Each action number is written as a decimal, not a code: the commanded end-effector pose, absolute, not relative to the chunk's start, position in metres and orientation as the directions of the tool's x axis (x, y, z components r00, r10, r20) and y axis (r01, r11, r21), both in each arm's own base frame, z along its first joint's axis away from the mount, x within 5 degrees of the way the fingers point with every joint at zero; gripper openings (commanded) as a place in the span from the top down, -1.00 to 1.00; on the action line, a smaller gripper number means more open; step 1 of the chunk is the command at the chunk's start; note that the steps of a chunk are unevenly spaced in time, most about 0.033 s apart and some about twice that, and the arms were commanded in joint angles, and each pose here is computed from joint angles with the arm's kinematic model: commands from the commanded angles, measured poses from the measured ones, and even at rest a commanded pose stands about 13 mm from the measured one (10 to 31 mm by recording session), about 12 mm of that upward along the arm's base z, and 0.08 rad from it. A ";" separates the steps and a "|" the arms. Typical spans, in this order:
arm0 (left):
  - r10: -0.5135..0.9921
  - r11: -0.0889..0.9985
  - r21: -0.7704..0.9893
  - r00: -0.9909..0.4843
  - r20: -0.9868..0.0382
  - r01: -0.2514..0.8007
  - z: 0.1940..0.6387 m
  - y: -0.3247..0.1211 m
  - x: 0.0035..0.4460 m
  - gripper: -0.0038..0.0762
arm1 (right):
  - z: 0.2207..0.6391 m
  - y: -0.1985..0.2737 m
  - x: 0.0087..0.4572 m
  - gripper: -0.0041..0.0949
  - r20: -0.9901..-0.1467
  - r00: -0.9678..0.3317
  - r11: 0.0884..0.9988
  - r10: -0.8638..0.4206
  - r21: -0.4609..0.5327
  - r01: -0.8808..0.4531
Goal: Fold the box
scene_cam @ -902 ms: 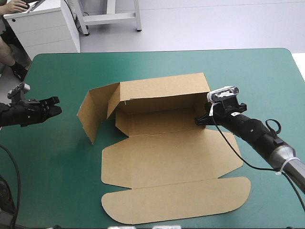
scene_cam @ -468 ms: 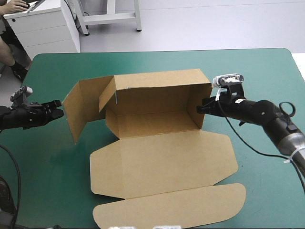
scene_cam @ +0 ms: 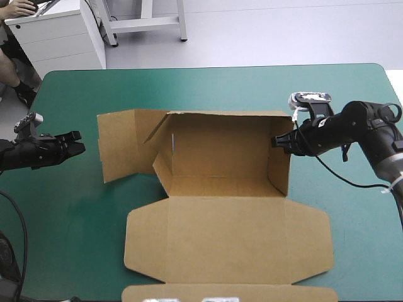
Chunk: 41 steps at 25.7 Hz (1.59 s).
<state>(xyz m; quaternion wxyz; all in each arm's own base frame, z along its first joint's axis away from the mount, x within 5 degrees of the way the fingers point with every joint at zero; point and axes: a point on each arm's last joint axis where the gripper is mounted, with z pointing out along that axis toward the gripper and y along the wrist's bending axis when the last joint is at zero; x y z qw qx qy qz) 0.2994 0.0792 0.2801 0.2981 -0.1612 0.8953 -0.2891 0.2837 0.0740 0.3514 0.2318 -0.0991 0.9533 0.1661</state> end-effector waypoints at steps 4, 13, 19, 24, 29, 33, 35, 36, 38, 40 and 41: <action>-0.490 0.761 -0.644 -0.724 -0.485 -0.084 0.303 0.075 0.297 0.89 | 0.331 0.078 0.296 0.95 -0.317 -0.939 0.917 -0.134 0.321 -0.238; -0.520 0.738 -0.665 -0.725 -0.453 -0.114 0.292 0.073 0.294 0.89 | 0.313 0.084 0.340 0.95 -0.353 -0.929 0.922 -0.114 0.311 -0.231; -0.550 0.731 -0.664 -0.711 -0.439 -0.155 0.280 0.075 0.292 0.89 | 0.317 0.086 0.361 0.95 -0.410 -0.901 0.918 -0.138 0.288 -0.272; -0.565 0.721 -0.674 -0.699 -0.439 -0.160 0.281 0.075 0.293 0.89 | 0.324 0.087 0.366 0.95 -0.438 -0.887 0.915 -0.146 0.282 -0.290; -0.570 0.717 -0.678 -0.695 -0.439 -0.160 0.282 0.075 0.293 0.89 | 0.327 0.088 0.368 0.93 -0.448 -0.882 0.914 -0.145 0.280 -0.293; -0.570 0.717 -0.678 -0.695 -0.439 -0.160 0.282 0.075 0.293 0.89 | 0.326 0.088 0.367 0.52 -0.450 -0.873 0.906 -0.190 0.261 -0.332; -0.570 0.717 -0.678 -0.695 -0.439 -0.160 0.282 0.075 0.293 0.89 | 0.326 0.087 0.366 0.02 -0.439 -0.875 0.905 -0.202 0.258 -0.338; -0.572 0.716 -0.680 -0.694 -0.438 -0.160 0.282 0.075 0.294 0.89 | 0.325 0.087 0.365 -0.44 -0.429 -0.880 0.904 -0.207 0.260 -0.339; -0.584 0.699 -0.698 -0.688 -0.430 -0.157 0.283 0.074 0.294 0.89 | 0.327 0.087 0.362 -0.94 -0.400 -0.889 0.901 -0.221 0.265 -0.344; -0.592 0.685 -0.713 -0.688 -0.421 -0.153 0.284 0.073 0.294 0.89 | 0.335 0.085 0.360 -0.96 -0.369 -0.909 0.917 -0.193 0.261 -0.301; -0.588 0.683 -0.715 -0.693 -0.417 -0.150 0.284 0.072 0.294 0.89 | 0.342 0.081 0.360 -0.96 -0.360 -0.916 0.934 -0.178 0.231 -0.273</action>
